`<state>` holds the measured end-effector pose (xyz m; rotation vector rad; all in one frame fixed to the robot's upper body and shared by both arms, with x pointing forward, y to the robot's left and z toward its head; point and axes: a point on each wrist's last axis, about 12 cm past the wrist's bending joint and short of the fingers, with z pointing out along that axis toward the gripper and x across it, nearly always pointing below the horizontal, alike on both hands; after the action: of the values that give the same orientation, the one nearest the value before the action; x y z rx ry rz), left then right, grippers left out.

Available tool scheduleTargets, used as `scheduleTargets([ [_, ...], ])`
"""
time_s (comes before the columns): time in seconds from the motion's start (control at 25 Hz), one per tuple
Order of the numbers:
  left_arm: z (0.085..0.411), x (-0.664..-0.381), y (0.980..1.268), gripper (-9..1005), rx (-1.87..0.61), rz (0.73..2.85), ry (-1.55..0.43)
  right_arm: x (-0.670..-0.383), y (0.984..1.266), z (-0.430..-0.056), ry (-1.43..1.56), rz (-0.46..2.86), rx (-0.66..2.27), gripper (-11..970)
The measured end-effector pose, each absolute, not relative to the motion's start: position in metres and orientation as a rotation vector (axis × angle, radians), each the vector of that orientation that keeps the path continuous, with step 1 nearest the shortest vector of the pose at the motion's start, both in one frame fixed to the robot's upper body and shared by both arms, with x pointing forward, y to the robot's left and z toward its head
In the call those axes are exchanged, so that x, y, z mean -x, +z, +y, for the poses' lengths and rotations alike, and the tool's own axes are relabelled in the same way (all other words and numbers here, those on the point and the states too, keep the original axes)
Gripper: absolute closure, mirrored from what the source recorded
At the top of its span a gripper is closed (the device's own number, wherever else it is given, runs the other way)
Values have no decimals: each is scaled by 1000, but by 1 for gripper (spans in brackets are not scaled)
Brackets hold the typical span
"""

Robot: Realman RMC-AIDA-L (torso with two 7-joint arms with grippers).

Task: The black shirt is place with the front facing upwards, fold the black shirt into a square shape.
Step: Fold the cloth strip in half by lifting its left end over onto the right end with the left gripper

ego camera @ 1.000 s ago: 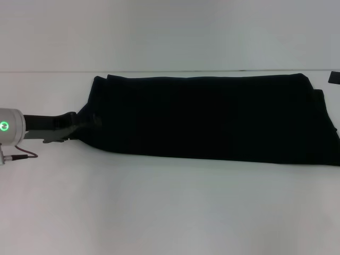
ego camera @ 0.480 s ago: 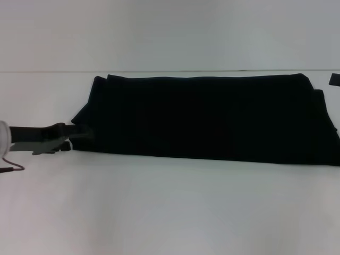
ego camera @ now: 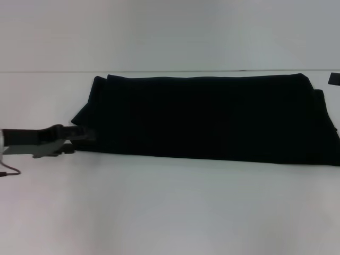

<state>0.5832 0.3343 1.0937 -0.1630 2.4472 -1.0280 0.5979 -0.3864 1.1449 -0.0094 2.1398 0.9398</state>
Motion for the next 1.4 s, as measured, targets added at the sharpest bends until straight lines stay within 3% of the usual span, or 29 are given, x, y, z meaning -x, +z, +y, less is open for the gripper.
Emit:
scheduleTargets([
  [0.4, 295, -600, 1083, 161, 93, 2517, -1028, -599, 1148, -388, 929, 2134, 18, 90],
  [1.4, 304, -606, 1075, 175, 170, 2542, -914, -602, 1153, -390, 922, 2124, 18, 90],
])
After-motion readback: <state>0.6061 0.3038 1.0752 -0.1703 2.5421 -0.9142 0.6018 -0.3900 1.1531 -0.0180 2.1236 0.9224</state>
